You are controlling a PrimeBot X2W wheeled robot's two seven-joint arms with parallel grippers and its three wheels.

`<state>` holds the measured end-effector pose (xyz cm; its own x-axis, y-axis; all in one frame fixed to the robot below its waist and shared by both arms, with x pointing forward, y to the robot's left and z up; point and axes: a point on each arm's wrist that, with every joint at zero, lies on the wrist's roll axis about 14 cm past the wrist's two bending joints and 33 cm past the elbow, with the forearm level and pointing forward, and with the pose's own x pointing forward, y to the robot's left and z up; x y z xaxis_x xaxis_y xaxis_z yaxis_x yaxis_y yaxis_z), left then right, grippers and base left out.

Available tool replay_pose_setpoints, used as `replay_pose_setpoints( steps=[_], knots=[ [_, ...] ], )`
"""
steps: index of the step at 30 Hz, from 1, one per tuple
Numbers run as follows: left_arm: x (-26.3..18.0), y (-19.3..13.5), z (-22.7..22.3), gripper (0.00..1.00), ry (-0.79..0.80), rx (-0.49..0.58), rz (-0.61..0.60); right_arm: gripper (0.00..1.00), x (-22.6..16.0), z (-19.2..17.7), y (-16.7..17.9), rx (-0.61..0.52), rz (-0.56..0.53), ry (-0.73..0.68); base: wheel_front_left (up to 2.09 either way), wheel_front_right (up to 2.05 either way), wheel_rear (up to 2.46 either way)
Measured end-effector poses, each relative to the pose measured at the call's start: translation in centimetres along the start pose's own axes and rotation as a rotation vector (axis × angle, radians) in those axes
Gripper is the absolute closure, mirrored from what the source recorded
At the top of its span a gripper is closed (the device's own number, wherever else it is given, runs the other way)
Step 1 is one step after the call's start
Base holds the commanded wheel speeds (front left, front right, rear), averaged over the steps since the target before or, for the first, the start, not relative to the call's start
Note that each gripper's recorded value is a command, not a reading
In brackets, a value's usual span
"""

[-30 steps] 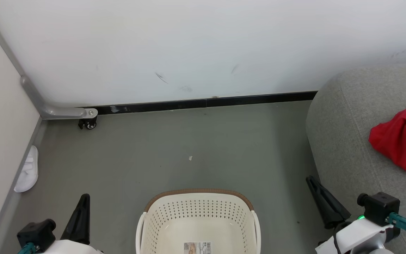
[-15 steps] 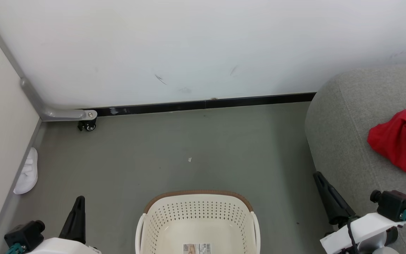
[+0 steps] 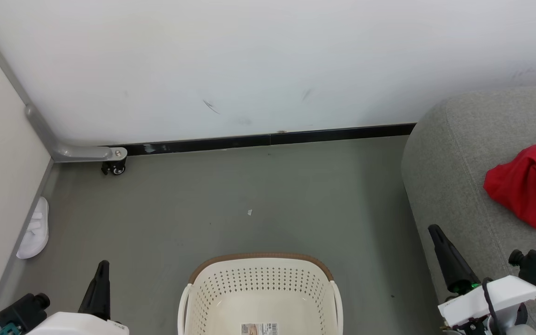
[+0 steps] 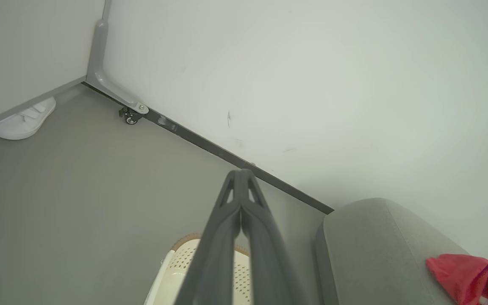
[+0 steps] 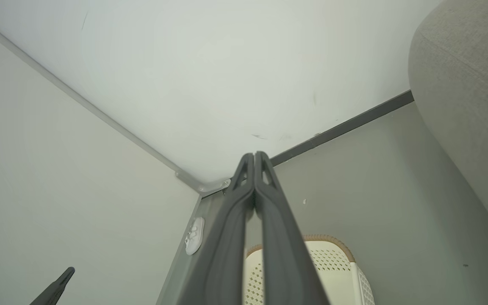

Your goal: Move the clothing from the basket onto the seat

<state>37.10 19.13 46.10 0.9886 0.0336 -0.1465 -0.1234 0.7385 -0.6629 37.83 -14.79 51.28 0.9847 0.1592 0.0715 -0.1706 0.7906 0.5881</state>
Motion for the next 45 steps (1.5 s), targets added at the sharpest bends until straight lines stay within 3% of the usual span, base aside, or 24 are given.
replay_pose_setpoints(
  steps=[45],
  knots=[
    [0.1, -0.7, 0.4, 1.0, 0.036, -0.566, -0.023, 1.0, -1.3, 0.3, -4.7, 0.635, -0.191, -0.042, 0.0, 0.0, 0.0]
  ],
)
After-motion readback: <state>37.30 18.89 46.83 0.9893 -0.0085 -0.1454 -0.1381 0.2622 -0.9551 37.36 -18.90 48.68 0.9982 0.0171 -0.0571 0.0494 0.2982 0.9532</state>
